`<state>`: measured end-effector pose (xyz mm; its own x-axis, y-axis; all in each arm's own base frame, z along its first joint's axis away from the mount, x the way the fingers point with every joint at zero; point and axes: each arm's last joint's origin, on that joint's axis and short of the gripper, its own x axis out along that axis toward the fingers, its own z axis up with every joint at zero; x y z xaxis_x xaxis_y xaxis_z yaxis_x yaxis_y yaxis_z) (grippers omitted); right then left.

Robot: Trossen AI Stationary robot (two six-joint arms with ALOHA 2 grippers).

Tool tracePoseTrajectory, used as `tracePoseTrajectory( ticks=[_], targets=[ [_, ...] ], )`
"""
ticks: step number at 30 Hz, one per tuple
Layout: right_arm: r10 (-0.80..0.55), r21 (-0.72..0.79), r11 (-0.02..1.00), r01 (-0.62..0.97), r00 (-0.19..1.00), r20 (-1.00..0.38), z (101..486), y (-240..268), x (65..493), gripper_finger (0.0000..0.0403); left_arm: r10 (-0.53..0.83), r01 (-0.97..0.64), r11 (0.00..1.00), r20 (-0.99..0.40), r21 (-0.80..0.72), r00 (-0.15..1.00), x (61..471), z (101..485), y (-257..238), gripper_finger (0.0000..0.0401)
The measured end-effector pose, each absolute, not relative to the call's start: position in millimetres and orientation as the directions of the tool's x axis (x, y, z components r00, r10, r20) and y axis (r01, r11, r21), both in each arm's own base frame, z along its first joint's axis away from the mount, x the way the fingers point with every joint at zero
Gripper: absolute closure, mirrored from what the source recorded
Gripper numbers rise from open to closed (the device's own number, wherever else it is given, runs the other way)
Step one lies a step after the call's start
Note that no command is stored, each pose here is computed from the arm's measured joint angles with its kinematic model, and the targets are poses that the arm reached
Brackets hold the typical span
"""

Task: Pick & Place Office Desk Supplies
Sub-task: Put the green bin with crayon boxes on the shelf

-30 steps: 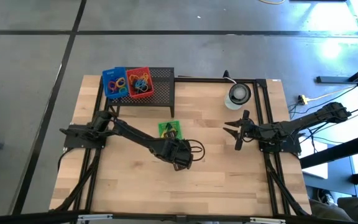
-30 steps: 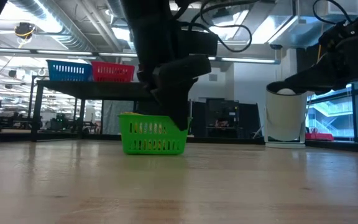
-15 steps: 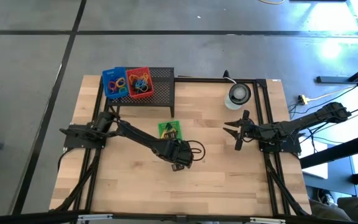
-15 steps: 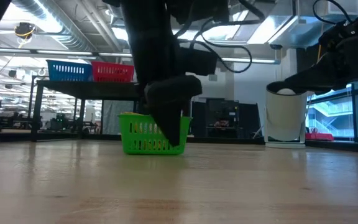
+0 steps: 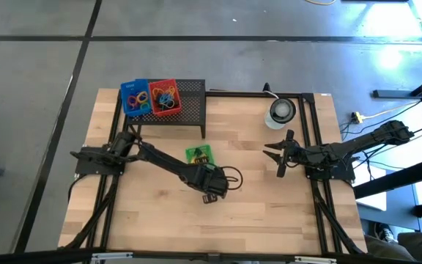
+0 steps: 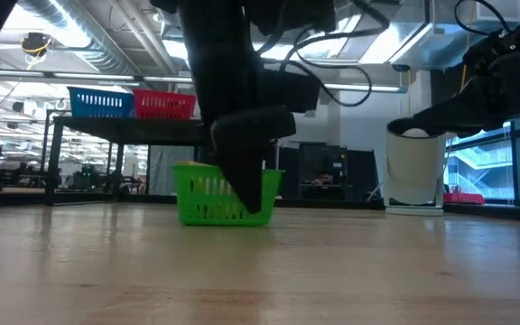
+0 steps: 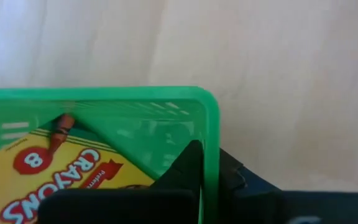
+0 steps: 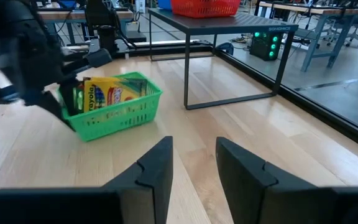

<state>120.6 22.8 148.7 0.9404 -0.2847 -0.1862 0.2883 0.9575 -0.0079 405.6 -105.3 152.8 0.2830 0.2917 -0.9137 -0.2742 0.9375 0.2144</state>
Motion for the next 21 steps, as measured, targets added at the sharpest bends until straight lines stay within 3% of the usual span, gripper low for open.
tracePoseTrajectory(
  ticks=[7, 13, 21],
  targets=[
    [-0.285, -0.008, 0.957, 0.288, 0.940, -0.186, 149, 23, 121, 0.0280, 0.235, -0.096, 0.972, -0.878, 0.215, 0.416, 415, 157, -122, 0.0399],
    [-0.285, -0.008, 0.958, 0.288, 0.940, -0.186, 149, 23, 121, 0.0280, 0.231, 0.011, 0.964, -0.863, 0.264, 0.449, 418, 163, -123, 0.0399],
    [-0.284, -0.008, 0.958, 0.288, 0.940, -0.186, 149, 23, 121, 0.0280, 0.192, 0.081, 0.962, -0.860, 0.260, 0.473, 436, 217, -113, 0.0400]
  ],
)
